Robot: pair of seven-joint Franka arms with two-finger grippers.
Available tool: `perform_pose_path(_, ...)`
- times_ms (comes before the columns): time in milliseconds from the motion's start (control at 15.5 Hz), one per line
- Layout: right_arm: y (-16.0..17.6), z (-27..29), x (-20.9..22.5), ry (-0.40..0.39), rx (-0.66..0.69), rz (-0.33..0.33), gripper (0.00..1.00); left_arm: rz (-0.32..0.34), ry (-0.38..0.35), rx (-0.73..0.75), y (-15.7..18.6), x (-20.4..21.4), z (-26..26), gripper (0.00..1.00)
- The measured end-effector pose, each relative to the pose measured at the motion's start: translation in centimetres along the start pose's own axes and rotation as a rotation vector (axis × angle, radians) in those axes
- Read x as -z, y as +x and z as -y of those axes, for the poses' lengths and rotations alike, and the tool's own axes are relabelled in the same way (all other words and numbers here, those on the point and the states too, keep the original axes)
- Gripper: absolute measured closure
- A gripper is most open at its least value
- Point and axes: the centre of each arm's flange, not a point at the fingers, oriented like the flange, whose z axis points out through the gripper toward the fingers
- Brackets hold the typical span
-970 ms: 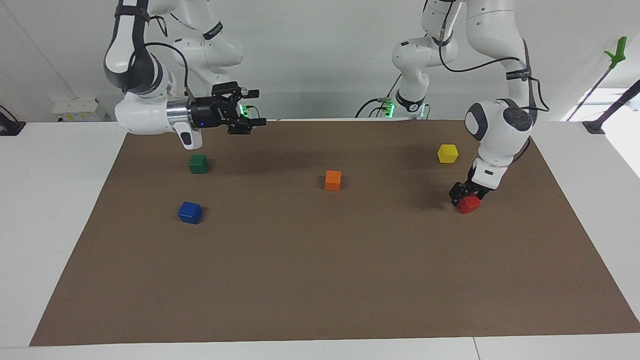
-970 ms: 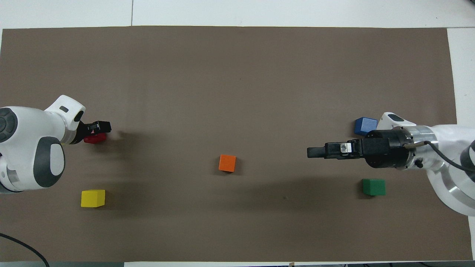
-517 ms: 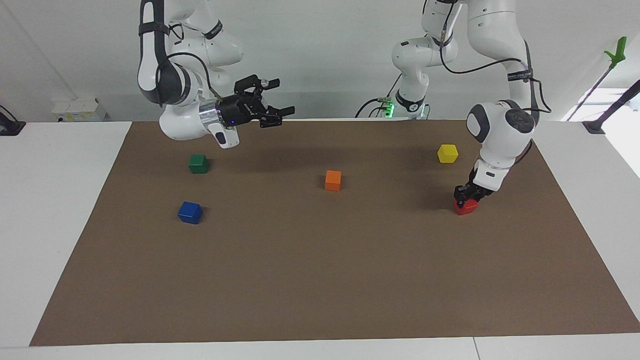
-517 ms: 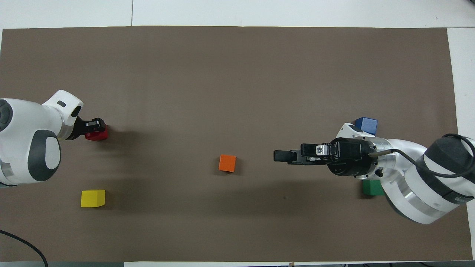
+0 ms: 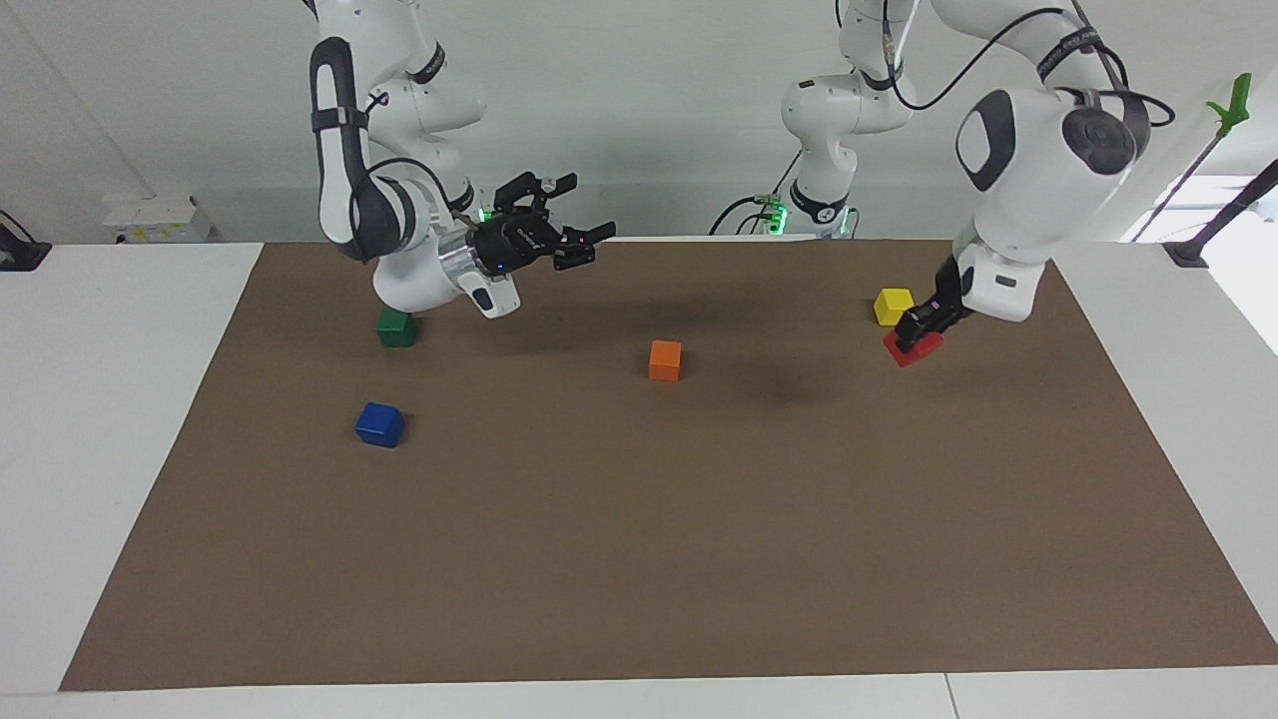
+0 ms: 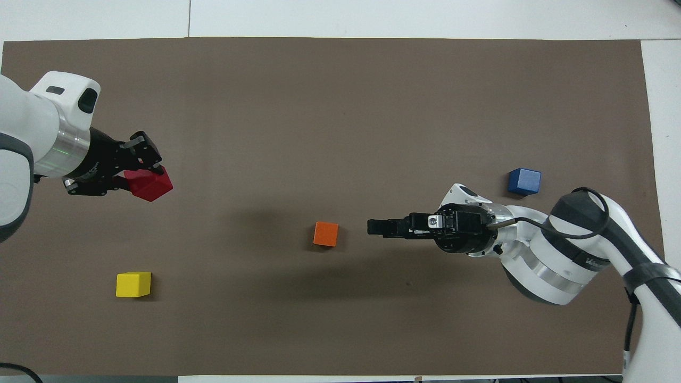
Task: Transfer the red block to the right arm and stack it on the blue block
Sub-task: 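Grasp and lift the red cube with the left gripper toward center, then close the right gripper on the red cube held by the left gripper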
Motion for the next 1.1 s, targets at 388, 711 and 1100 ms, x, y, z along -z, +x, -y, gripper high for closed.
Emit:
perform_pose_path(388, 0.3, -3.2, -1.1, 0.047, -0.001, -0.012, 0.0, 0.236, -0.177, 0.561, -10.6, 6.7, -4.3, 0.46)
perform_pose_path(711, 0.9, -3.9, -1.7, 0.088, 0.005, -0.033, 0.0, 0.331, -0.235, 0.952, -15.0, 11.8, -4.9, 0.46)
perform_pose_path(1100, 1.7, -5.0, -6.0, 0.124, 0.014, -0.033, 0.0, 0.49, -0.247, 1.053, -17.4, 10.6, -5.5, 0.46)
